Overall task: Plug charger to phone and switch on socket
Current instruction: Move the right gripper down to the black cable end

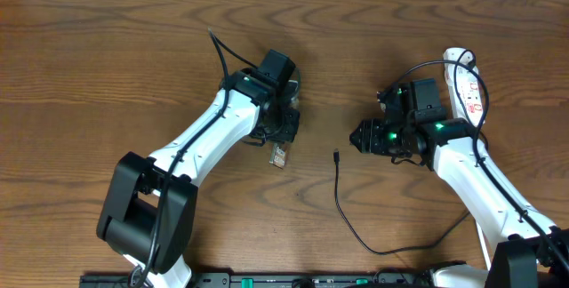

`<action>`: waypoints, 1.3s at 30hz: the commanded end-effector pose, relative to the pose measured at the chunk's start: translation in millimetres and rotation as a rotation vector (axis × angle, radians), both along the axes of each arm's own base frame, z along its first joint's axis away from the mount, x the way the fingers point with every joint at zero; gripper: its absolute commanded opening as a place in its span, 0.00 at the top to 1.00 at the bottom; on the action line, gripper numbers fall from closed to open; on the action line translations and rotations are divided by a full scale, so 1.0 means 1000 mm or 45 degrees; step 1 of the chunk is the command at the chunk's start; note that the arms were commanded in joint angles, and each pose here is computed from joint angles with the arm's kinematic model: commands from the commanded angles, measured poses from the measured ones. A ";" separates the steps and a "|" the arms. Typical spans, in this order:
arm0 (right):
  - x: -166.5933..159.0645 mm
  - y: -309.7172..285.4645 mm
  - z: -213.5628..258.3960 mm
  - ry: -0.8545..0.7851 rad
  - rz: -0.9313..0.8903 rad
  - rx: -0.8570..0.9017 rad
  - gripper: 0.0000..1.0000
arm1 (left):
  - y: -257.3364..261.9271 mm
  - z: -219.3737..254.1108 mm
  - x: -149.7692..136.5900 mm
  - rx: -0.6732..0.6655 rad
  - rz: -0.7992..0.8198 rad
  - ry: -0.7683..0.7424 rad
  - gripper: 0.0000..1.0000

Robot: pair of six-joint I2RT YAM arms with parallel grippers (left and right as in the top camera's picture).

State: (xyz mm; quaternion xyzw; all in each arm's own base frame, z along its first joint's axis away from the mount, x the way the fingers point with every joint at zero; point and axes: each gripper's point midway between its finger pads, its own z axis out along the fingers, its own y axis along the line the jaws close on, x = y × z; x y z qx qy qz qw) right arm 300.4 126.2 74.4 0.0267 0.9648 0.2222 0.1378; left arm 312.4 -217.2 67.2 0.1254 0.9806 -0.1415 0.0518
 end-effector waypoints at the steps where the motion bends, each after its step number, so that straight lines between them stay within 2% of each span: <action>1: -0.006 0.003 -0.003 -0.004 0.071 -0.066 0.46 | 0.009 -0.001 0.010 0.106 0.092 -0.062 0.93; 6: -0.025 0.017 -0.008 0.048 0.153 -0.109 0.41 | 0.010 -0.005 0.013 0.130 0.151 -0.065 0.93; 10: -0.040 0.018 -0.016 0.081 0.181 -0.248 0.40 | 0.011 -0.025 0.012 0.156 0.217 0.000 0.93; 15: -0.053 0.028 -0.018 0.099 0.247 -0.265 0.40 | 0.011 -0.035 0.011 0.169 0.215 0.027 0.93; 25: -0.055 0.034 -0.018 0.093 0.268 -0.264 0.41 | 0.012 -0.040 0.009 0.182 0.212 0.043 0.87; 27: -0.055 0.034 -0.018 0.093 0.269 -0.264 0.40 | 0.012 -0.043 0.009 0.187 0.212 0.052 0.88; 29: -0.055 0.034 -0.018 0.093 0.269 -0.264 0.38 | 0.012 -0.043 0.008 0.186 0.212 0.054 0.93; 32: -0.055 0.034 -0.018 0.093 0.269 -0.263 0.32 | 0.005 -0.033 0.004 0.109 0.208 0.090 0.93; 35: -0.057 0.033 -0.018 0.106 0.271 -0.269 0.20 | -0.008 -0.004 -0.007 -0.100 0.215 0.217 0.93; 36: -0.057 0.032 -0.018 0.101 0.281 -0.273 0.19 | -0.012 0.007 -0.012 -0.179 0.229 0.274 0.93; 37: -0.056 0.030 -0.019 0.095 0.276 -0.287 0.19 | -0.013 0.016 -0.016 -0.238 0.268 0.333 0.93; 39: -0.048 0.019 -0.020 0.092 0.160 -0.338 0.18 | -0.009 0.036 -0.024 -0.348 0.513 0.529 0.93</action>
